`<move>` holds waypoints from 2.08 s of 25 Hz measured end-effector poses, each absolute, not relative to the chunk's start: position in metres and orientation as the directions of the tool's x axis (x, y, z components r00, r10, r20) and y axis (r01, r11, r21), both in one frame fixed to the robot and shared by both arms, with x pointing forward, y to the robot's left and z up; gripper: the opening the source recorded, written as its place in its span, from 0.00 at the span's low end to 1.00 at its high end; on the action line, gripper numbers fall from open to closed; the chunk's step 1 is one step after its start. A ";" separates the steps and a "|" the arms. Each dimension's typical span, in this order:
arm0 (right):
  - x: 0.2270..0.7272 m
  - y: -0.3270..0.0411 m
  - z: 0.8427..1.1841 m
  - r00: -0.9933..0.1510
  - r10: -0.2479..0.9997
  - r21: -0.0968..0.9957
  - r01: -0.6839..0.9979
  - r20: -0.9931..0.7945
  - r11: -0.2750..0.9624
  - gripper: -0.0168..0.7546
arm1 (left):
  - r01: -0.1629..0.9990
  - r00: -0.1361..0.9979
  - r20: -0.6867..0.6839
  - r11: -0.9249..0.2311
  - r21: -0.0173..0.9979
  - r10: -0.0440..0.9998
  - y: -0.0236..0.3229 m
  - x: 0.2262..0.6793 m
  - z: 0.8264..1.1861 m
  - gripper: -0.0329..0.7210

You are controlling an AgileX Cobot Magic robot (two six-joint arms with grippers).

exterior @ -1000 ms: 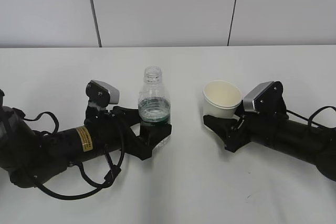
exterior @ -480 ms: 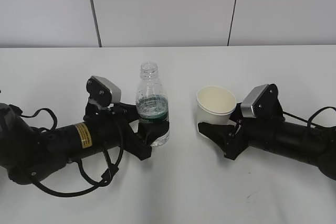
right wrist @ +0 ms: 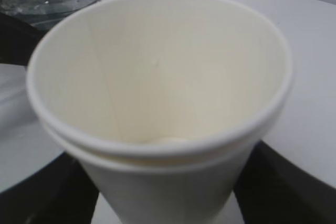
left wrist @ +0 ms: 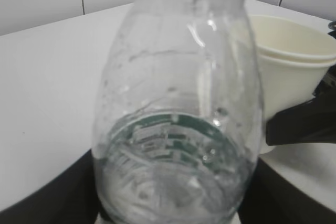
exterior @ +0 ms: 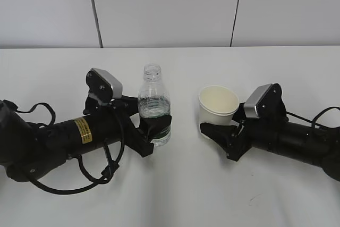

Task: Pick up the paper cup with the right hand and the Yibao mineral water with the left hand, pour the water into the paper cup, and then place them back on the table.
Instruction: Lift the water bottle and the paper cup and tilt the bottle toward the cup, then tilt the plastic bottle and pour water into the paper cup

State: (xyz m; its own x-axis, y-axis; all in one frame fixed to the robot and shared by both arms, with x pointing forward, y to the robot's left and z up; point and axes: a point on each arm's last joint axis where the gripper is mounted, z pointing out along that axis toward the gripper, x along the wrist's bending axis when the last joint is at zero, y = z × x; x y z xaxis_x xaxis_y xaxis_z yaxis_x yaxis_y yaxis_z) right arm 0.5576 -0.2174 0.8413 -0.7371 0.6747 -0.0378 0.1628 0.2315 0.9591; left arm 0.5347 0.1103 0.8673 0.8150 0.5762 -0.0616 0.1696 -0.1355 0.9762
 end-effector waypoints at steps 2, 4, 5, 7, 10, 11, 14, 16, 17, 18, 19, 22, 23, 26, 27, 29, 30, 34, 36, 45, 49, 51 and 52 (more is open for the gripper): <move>0.558 -0.217 0.841 -0.737 0.675 0.959 0.163 -0.038 0.232 0.74 | 0.171 0.815 -0.063 -0.136 0.976 0.576 0.110 0.535 0.867 0.64; 0.558 -0.217 0.841 -0.737 0.675 0.959 0.163 -0.038 0.232 0.74 | 0.182 0.811 -0.075 -0.130 0.975 0.580 0.110 0.535 0.867 0.64; 0.558 -0.217 0.841 -0.737 0.675 0.959 0.163 -0.038 0.232 0.74 | 0.188 0.809 -0.081 -0.126 0.974 0.582 0.110 0.535 0.867 0.64; 0.558 -0.217 0.841 -0.737 0.675 0.959 0.163 -0.038 0.232 0.74 | 0.196 0.808 -0.090 -0.121 0.973 0.583 0.110 0.535 0.867 0.64; 0.558 -0.217 0.841 -0.737 0.675 0.959 0.163 -0.038 0.232 0.74 | 0.200 0.804 -0.099 -0.111 0.973 0.586 0.110 0.535 0.866 0.63; 0.558 -0.217 0.841 -0.737 0.675 0.959 0.163 -0.038 0.232 0.74 | 0.200 0.804 -0.101 -0.107 0.974 0.586 0.110 0.535 0.866 0.62; 0.557 -0.217 0.841 -0.737 0.675 0.959 0.166 -0.034 0.229 0.74 | 0.199 0.805 -0.105 -0.099 0.975 0.584 0.109 0.534 0.865 0.55; 0.557 -0.217 0.841 -0.737 0.675 0.959 0.171 -0.026 0.224 0.74 | 0.199 0.805 -0.107 -0.096 0.975 0.583 0.109 0.534 0.865 0.51; 0.557 -0.217 0.841 -0.739 0.674 0.959 0.173 -0.024 0.223 0.74 | 0.198 0.806 -0.106 -0.097 0.975 0.583 0.109 0.534 0.865 0.49; 0.557 -0.217 0.841 -0.742 0.670 0.959 0.173 -0.023 0.224 0.74 | 0.198 0.806 -0.106 -0.095 0.976 0.582 0.109 0.534 0.865 0.49; 0.556 -0.216 0.841 -0.747 0.664 0.959 0.174 -0.020 0.224 0.74 | 0.195 0.806 -0.104 -0.096 0.976 0.582 0.109 0.534 0.865 0.48; 0.554 -0.215 0.841 -0.766 0.643 0.958 0.177 -0.011 0.227 0.74 | 0.165 0.814 -0.066 -0.122 0.979 0.577 0.109 0.534 0.866 0.48; 0.553 -0.214 0.841 -0.773 0.634 0.958 0.173 -0.012 0.230 0.74 | 0.153 0.817 -0.045 -0.140 0.978 0.575 0.109 0.534 0.867 0.48; 0.551 -0.212 0.845 -0.798 0.602 0.958 0.154 -0.023 0.241 0.74 | 0.127 0.817 -0.004 -0.173 0.977 0.577 0.110 0.535 0.872 0.48; 0.551 -0.212 0.845 -0.803 0.595 0.958 0.151 -0.024 0.243 0.74 | 0.113 0.816 0.013 -0.180 0.977 0.578 0.111 0.536 0.876 0.47; 0.549 -0.210 0.846 -0.818 0.575 0.957 0.144 -0.028 0.251 0.74 | 0.078 0.812 0.052 -0.196 0.977 0.581 0.114 0.538 0.882 0.47; 0.548 -0.210 0.845 -0.823 0.568 0.957 0.145 -0.025 0.252 0.74 | 0.060 0.810 0.074 -0.207 0.977 0.582 0.115 0.539 0.884 0.47; 0.547 -0.209 0.845 -0.834 0.552 0.956 0.148 -0.018 0.254 0.74 | -0.011 0.804 0.157 -0.249 0.968 0.574 0.118 0.541 0.889 0.47; 0.546 -0.209 0.845 -0.834 0.551 0.956 0.154 -0.010 0.250 0.74 | -0.054 0.801 0.205 -0.274 0.960 0.563 0.118 0.541 0.891 0.47; 0.546 -0.198 0.846 -0.852 0.523 0.957 0.155 0.006 0.243 0.74 | -0.220 0.723 0.405 -0.370 0.903 0.560 0.122 0.546 0.895 0.47; 0.545 -0.187 0.848 -0.871 0.491 0.960 0.134 -0.005 0.247 0.74 | -0.270 0.686 0.478 -0.418 0.867 0.548 0.124 0.548 0.895 0.47; 0.545 -0.186 0.848 -0.872 0.489 0.960 0.133 -0.005 0.247 0.74 | -0.301 0.664 0.523 -0.449 0.841 0.534 0.124 0.548 0.895 0.47; 0.545 -0.186 0.848 -0.872 0.489 0.960 0.133 -0.005 0.247 0.74 | -0.313 0.656 0.538 -0.458 0.832 0.529 0.125 0.549 0.895 0.47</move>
